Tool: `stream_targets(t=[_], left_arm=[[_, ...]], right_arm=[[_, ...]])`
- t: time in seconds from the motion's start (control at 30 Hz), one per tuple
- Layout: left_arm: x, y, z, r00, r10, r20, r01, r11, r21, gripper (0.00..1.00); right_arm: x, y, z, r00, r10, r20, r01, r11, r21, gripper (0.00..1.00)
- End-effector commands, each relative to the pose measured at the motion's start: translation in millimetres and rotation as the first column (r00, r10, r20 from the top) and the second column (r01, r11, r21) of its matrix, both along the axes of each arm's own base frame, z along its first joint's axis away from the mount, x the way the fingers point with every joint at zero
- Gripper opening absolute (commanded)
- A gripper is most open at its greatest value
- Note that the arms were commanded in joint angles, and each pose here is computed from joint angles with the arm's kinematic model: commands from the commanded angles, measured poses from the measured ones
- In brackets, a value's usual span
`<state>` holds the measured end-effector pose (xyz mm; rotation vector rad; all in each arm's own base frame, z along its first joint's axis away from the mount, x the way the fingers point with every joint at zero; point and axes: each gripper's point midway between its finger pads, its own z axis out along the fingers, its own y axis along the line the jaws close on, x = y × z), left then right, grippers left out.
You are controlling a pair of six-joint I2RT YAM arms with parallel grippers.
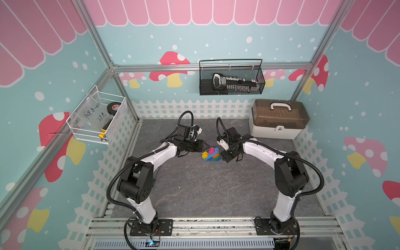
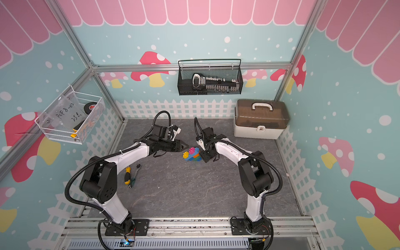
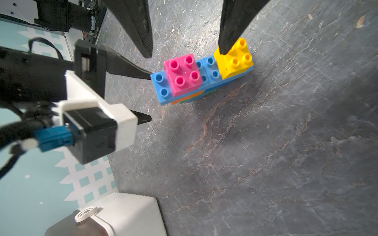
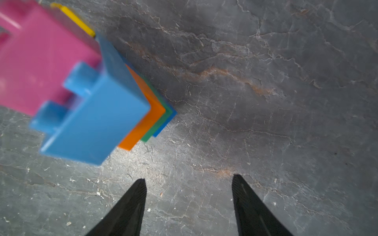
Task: Assemble a heart with lego
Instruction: Assemble the lego brick with the lego brick, then adjust the lego brick at the center of the board.
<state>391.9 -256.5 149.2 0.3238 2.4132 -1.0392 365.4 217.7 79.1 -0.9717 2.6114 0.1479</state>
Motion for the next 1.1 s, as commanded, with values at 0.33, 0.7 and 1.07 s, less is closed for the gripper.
stream_targets(t=[0.33, 0.7, 1.07], left_arm=[[-5, 65, 15, 0.953, 0.268, 0.143, -0.264, 0.964, -0.044, 0.51], [-30, 101, 1, 0.909, 0.361, 0.207, -0.358, 0.932, -0.055, 0.51], [-27, 98, -1, 0.89, 0.358, 0.284, -0.338, 0.934, -0.117, 0.51]], right_arm=[[-10, 49, 75, 0.998, -0.044, 0.042, 0.022, 0.9, 0.436, 0.61], [-4, 75, 86, 0.99, 0.07, 0.119, -0.12, 0.862, 0.492, 0.56], [20, 77, 48, 0.92, 0.299, 0.255, -0.373, 0.866, 0.332, 0.91]])
